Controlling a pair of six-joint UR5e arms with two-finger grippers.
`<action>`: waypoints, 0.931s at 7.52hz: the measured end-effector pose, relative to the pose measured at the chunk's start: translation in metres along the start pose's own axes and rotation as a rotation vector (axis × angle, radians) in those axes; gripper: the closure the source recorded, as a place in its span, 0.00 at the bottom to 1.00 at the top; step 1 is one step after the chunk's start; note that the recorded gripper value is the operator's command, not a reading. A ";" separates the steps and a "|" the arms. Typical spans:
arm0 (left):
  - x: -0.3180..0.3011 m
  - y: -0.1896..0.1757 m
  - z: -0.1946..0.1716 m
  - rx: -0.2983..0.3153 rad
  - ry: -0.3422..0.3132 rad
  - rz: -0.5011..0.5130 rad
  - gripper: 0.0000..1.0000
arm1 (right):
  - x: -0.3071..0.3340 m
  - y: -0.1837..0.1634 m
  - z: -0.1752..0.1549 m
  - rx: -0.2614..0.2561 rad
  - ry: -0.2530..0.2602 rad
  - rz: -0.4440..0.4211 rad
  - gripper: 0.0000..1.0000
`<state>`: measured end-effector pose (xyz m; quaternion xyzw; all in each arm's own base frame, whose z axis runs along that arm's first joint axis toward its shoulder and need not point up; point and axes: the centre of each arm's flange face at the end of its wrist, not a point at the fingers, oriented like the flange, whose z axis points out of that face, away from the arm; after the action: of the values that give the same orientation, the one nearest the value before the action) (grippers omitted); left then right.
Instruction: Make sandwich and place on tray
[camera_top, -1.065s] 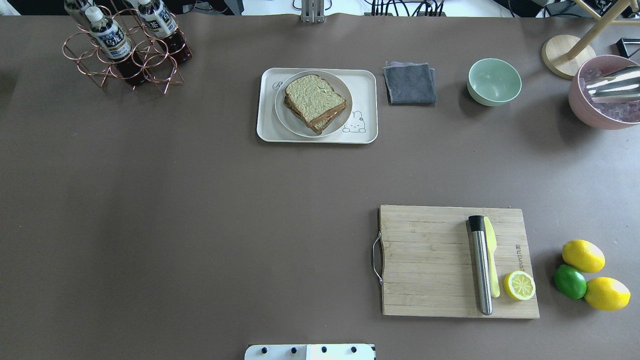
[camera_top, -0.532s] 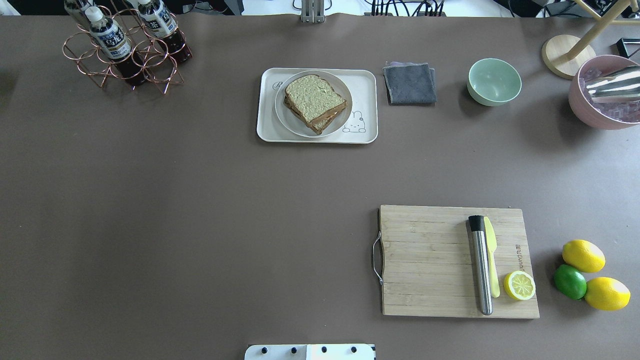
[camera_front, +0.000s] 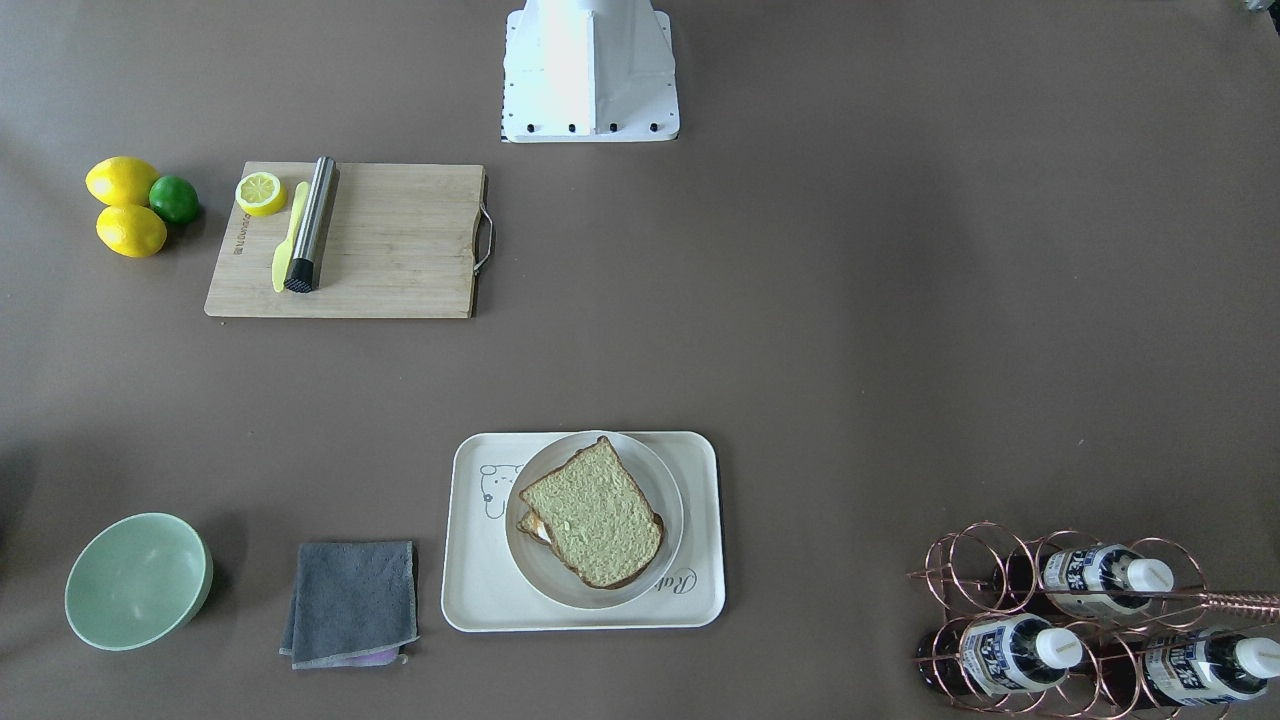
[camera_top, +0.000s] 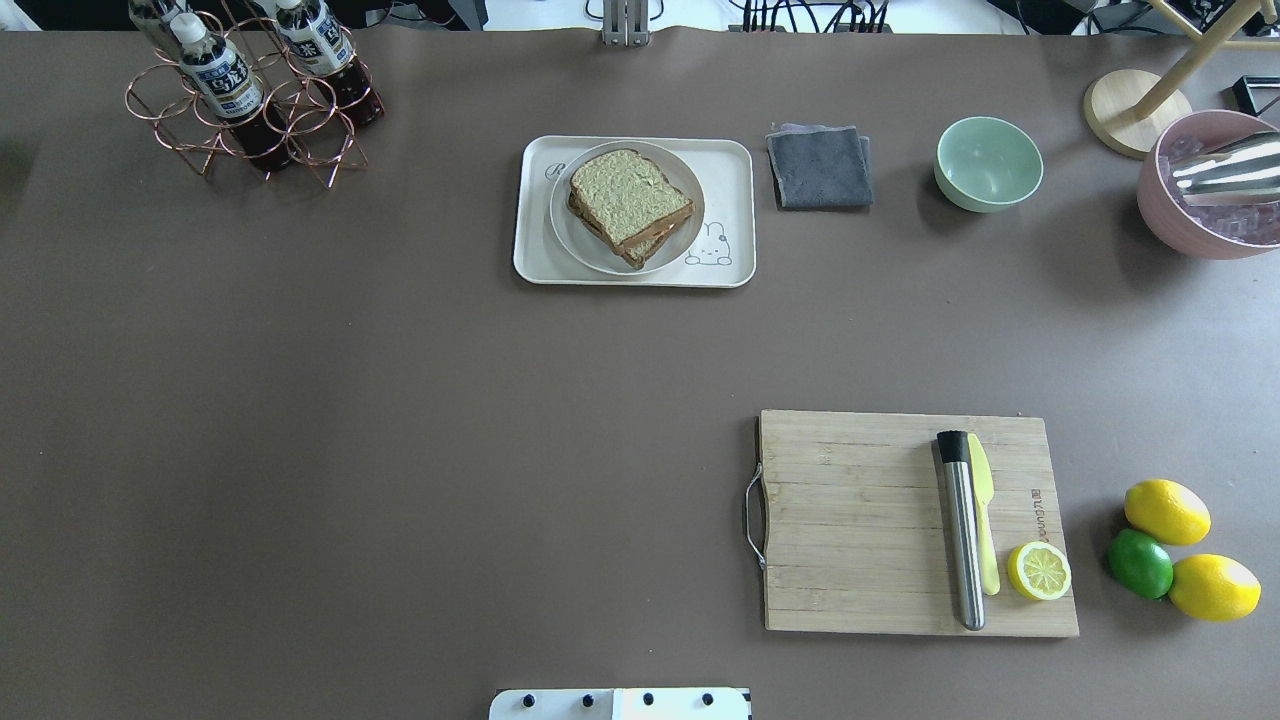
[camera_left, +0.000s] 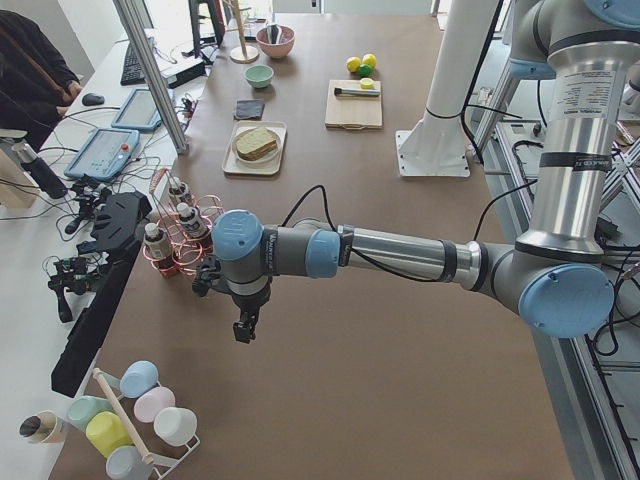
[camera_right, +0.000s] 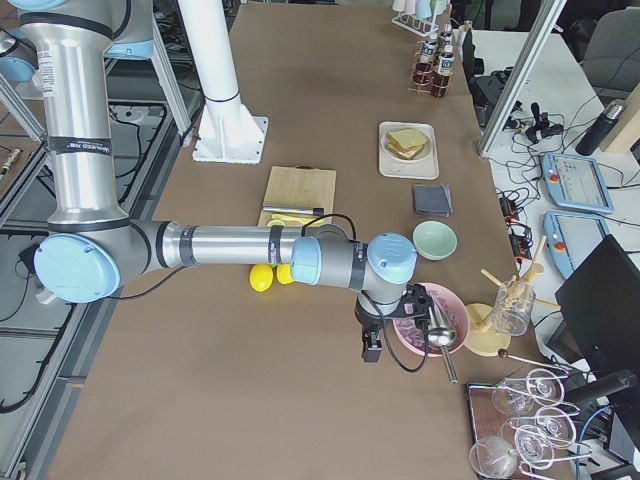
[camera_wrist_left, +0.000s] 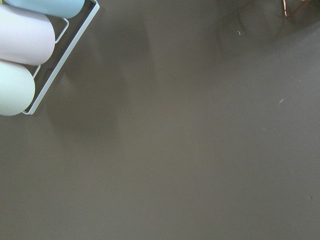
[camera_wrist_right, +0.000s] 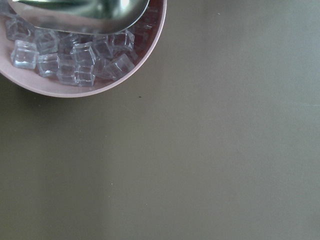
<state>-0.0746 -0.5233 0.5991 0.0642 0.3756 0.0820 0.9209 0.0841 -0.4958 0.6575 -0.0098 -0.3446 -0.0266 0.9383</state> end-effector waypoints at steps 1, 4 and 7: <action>-0.002 0.004 0.004 -0.010 0.002 -0.004 0.02 | 0.007 0.010 0.004 -0.002 -0.010 0.004 0.00; -0.005 0.010 0.010 -0.021 0.005 -0.015 0.02 | 0.003 0.015 -0.015 0.041 -0.056 0.034 0.00; -0.007 0.016 0.013 -0.026 0.007 -0.022 0.02 | -0.049 -0.006 -0.032 0.069 -0.070 0.082 0.00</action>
<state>-0.0722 -0.5103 0.6158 0.0480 0.3784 0.0772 0.9212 0.0673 -0.5011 0.6012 0.0074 -0.3773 0.0243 0.9257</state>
